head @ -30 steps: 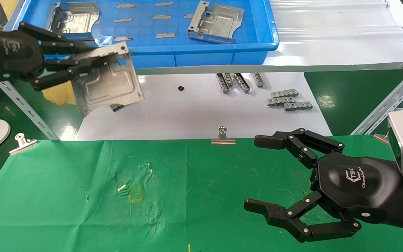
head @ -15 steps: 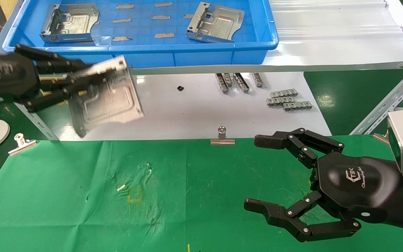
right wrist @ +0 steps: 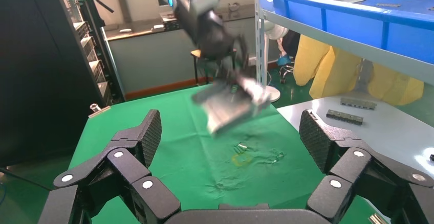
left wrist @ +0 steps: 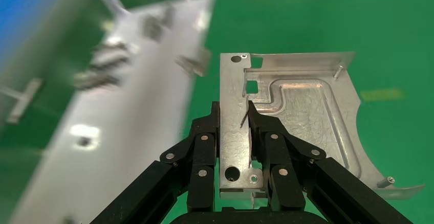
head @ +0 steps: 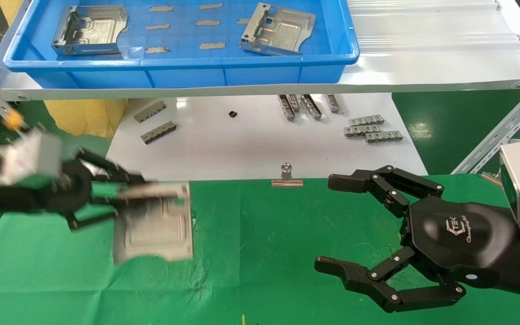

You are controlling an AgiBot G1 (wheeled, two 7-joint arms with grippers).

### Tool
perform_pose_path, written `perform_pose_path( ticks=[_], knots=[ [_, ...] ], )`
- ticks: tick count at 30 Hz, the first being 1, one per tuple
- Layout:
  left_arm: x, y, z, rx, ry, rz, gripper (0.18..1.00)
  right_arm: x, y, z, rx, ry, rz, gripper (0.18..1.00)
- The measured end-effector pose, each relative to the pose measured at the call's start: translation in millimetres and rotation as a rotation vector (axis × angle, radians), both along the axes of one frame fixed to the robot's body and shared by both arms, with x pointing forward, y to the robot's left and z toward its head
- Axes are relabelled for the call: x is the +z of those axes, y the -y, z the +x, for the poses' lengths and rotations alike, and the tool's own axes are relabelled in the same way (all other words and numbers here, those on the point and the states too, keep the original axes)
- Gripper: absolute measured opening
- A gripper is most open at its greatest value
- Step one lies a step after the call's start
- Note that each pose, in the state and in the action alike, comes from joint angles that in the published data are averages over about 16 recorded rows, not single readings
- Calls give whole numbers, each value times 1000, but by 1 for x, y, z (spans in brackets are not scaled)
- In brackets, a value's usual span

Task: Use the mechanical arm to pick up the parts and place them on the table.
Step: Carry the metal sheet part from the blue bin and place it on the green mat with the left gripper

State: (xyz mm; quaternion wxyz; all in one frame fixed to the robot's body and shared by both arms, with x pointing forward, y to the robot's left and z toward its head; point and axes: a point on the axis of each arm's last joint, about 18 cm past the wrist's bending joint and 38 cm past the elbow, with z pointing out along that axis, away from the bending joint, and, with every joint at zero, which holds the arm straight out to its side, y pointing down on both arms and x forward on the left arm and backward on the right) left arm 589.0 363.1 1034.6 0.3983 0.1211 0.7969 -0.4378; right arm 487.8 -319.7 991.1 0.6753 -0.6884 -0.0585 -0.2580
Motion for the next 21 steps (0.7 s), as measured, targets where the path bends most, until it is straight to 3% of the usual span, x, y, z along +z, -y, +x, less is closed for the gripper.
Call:
perform_pose_path(
  ticks=[10, 21],
  knots=[
    [-52, 12, 37, 8, -7, 167, 278, 0, 0, 0, 0, 0, 0, 1000],
    [-74, 18, 69, 61, 37, 210, 280, 0, 0, 0, 0, 0, 0, 1000]
  ],
)
